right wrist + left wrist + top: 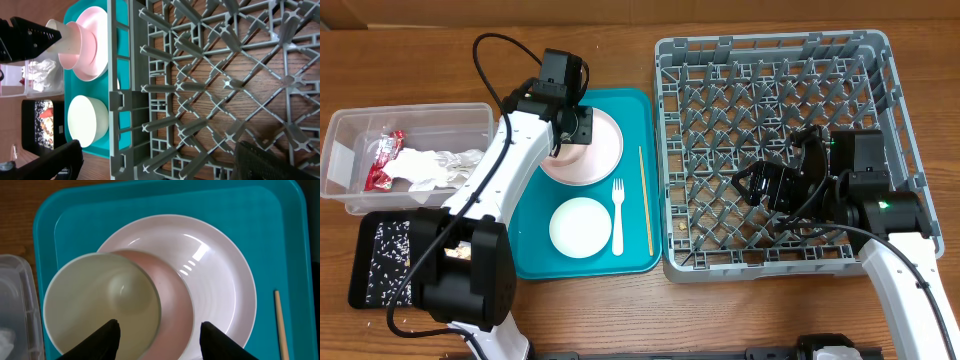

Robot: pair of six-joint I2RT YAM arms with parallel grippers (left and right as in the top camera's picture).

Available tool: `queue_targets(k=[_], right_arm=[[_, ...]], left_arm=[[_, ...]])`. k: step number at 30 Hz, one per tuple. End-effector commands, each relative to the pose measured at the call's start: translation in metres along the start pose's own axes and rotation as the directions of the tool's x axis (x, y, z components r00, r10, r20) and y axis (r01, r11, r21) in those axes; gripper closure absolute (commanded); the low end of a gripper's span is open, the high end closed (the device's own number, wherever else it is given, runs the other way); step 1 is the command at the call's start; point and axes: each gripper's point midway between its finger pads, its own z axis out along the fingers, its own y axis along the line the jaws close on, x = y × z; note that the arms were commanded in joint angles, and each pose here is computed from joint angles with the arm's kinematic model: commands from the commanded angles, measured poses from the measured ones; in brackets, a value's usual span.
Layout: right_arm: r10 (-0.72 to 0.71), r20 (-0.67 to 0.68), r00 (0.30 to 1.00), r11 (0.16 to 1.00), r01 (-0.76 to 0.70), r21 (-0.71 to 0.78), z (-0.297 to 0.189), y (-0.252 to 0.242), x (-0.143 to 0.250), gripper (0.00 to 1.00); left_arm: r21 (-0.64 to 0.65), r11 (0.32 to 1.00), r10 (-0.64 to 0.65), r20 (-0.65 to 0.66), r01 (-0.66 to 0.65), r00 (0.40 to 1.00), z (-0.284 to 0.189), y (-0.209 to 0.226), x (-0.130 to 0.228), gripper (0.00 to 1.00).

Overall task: Sort waste into correct bins and load items into the dishwasher
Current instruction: 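Grasp the white cup with the left gripper and lift it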

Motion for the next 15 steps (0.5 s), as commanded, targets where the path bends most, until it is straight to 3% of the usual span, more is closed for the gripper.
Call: queue_targets(k=[1, 8, 15], right_arm=[[-0.021, 0.024, 0.999, 1.0, 0.021, -0.002, -0.005, 0.003, -0.007, 0.0], [-0.017, 0.019, 1.0, 1.0, 0.016, 0.016, -0.005, 0.0, -0.005, 0.0], [-0.017, 0.021, 1.0, 0.999, 0.017, 0.041, -0.006, -0.004, -0.005, 0.0]], left_arm=[[-0.01, 0.999, 0.041, 0.044, -0.041, 0.998, -0.003, 0.002, -0.013, 0.46], [-0.015, 0.999, 0.044, 0.011, -0.044, 0.999, 0.012, 0.002, -0.007, 0.56], [-0.051, 0.998, 0.046, -0.01, -0.047, 0.999, 0.025, 0.008, -0.003, 0.59]])
